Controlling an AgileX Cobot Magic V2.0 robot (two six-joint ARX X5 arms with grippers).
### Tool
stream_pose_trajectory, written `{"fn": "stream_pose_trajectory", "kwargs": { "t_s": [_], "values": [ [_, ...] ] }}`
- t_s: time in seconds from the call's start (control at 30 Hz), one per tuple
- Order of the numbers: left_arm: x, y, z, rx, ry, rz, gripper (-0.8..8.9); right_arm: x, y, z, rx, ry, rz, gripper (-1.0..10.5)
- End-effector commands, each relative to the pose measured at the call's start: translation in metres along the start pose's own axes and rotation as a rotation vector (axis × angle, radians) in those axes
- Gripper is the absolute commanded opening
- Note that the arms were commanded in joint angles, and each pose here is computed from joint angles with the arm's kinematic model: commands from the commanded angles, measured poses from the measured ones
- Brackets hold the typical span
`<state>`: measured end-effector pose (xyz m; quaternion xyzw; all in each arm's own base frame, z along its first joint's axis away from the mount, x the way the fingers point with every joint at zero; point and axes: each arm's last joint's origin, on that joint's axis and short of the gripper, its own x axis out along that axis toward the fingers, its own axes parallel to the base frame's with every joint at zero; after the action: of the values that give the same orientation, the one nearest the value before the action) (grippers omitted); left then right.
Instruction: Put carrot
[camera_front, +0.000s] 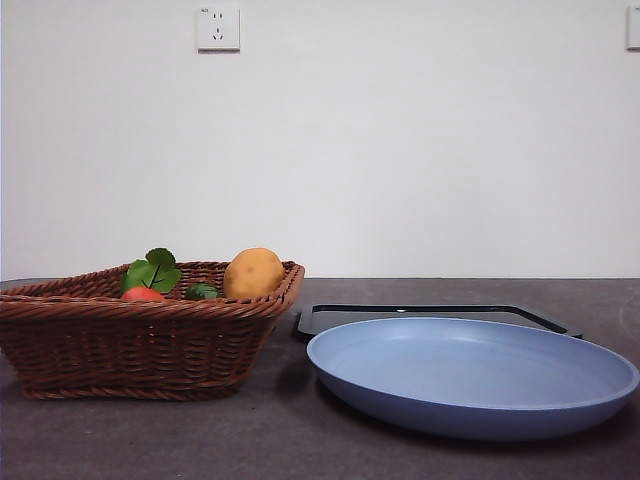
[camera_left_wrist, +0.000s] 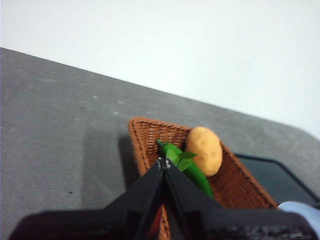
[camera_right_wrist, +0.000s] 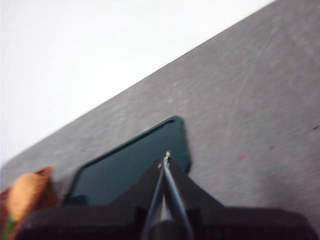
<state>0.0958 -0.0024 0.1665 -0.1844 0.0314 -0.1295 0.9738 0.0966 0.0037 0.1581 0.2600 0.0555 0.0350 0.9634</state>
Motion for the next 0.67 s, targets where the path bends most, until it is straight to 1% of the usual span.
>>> {"fn": "stream_pose_trajectory", "kwargs": {
  "t_s": [0.03, 0.13, 0.37, 0.47, 0.53, 0.6, 0.67],
  "values": [
    [-0.001, -0.002, 0.004, -0.072, -0.007, -0.003, 0.07, -0.001, 0.005, 0.004, 0.058, 0.014, 0.079, 0.1],
    [-0.003, -0.007, 0.015, -0.075, -0.001, 0.005, 0.07, -0.004, 0.012, 0.013, 0.056, 0.031, 0.134, 0.1],
    [0.000, -0.021, 0.055, -0.094, 0.061, 0.031, 0.07, -0.011, 0.036, 0.052, 0.057, 0.079, 0.113, 0.1],
    [0.006, -0.026, 0.073, -0.098, 0.085, 0.026, 0.07, -0.011, 0.048, 0.071, 0.016, 0.105, 0.119, 0.1],
    [0.012, -0.029, 0.083, -0.081, 0.114, -0.004, 0.07, -0.009, 0.054, 0.083, -0.004, 0.134, 0.104, 0.1],
    [0.017, -0.032, 0.093, -0.068, 0.153, -0.028, 0.07, -0.007, 0.061, 0.095, -0.034, 0.184, 0.090, 0.1],
    [0.023, -0.034, 0.101, -0.057, 0.200, -0.038, 0.07, -0.003, 0.068, 0.105, -0.069, 0.244, 0.099, 0.1]
  ]
}}
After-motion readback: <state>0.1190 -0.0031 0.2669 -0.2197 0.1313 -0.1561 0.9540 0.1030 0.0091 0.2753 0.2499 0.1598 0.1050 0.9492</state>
